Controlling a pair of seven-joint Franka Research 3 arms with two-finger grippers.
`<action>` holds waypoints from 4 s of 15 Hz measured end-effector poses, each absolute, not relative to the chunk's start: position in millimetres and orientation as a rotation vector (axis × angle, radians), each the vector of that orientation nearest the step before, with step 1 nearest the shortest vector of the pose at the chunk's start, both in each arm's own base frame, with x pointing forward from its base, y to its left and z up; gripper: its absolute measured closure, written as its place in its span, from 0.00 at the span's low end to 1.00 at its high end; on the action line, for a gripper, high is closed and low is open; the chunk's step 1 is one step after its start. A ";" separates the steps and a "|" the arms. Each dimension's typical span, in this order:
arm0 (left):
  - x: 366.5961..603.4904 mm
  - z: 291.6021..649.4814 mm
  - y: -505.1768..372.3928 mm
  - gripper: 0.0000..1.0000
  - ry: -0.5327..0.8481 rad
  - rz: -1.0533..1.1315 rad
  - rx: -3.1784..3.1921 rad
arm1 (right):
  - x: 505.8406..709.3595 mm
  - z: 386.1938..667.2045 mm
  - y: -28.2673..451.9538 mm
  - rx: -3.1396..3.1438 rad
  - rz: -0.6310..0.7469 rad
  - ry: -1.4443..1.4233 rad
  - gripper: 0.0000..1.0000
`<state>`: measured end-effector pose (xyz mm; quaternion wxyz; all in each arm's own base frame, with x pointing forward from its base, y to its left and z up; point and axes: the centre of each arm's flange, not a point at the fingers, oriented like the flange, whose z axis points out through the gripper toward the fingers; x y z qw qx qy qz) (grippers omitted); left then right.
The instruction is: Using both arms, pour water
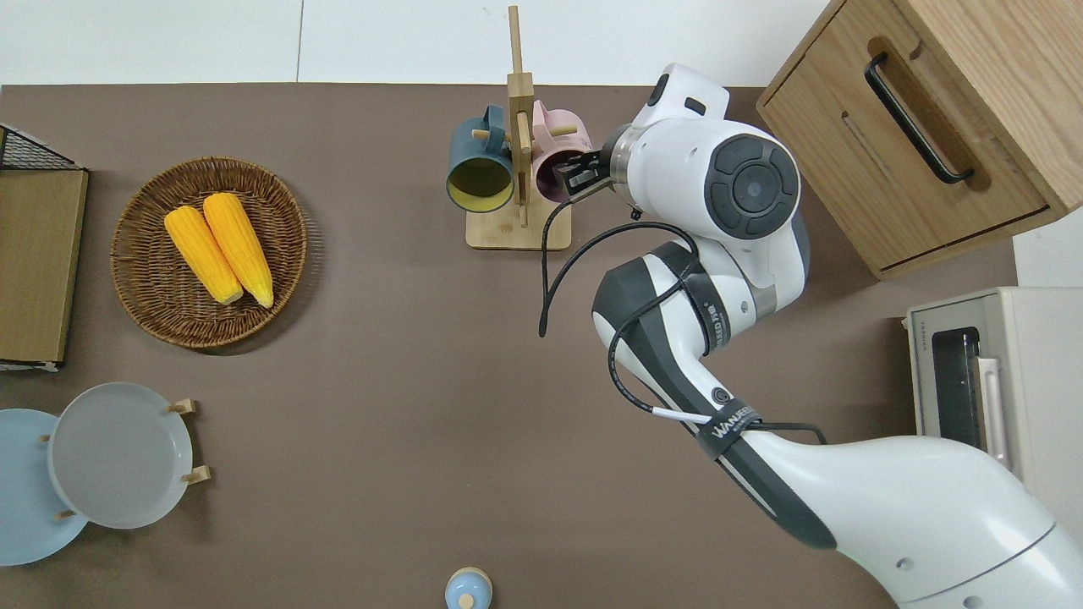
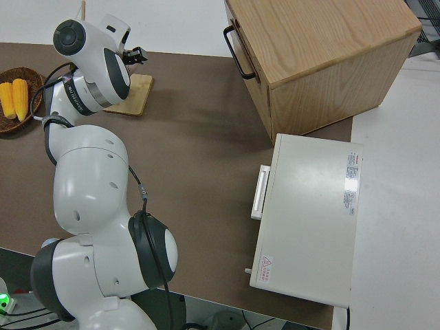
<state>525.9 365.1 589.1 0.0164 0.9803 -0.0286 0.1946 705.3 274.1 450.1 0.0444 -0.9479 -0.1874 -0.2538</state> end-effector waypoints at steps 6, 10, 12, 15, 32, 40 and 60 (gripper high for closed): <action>546.1 565.0 371.7 0.00 0.030 0.812 2.996 | 704.6 451.2 281.1 -2.897 -0.790 -0.601 0.48; 565.4 541.7 363.7 0.00 0.109 0.932 2.949 | 704.7 450.4 280.8 -2.911 -0.799 -0.624 0.84; 574.3 533.3 359.6 0.00 0.131 0.963 2.930 | 705.5 450.1 279.0 -2.917 -0.801 -0.625 0.90; 579.7 521.0 359.7 0.00 0.131 0.965 2.919 | 706.0 449.6 277.8 -2.921 -0.802 -0.627 0.92; 592.8 489.4 361.1 0.01 -0.041 1.014 2.904 | 707.8 463.3 259.0 -3.039 -0.773 -0.825 0.92; 593.9 491.6 361.6 0.26 -0.062 1.043 2.918 | 714.3 481.0 217.4 -3.082 -0.730 -0.879 0.92; 606.6 551.9 345.9 0.37 0.021 0.912 2.961 | 697.4 499.0 146.7 -3.169 -0.227 -0.805 0.92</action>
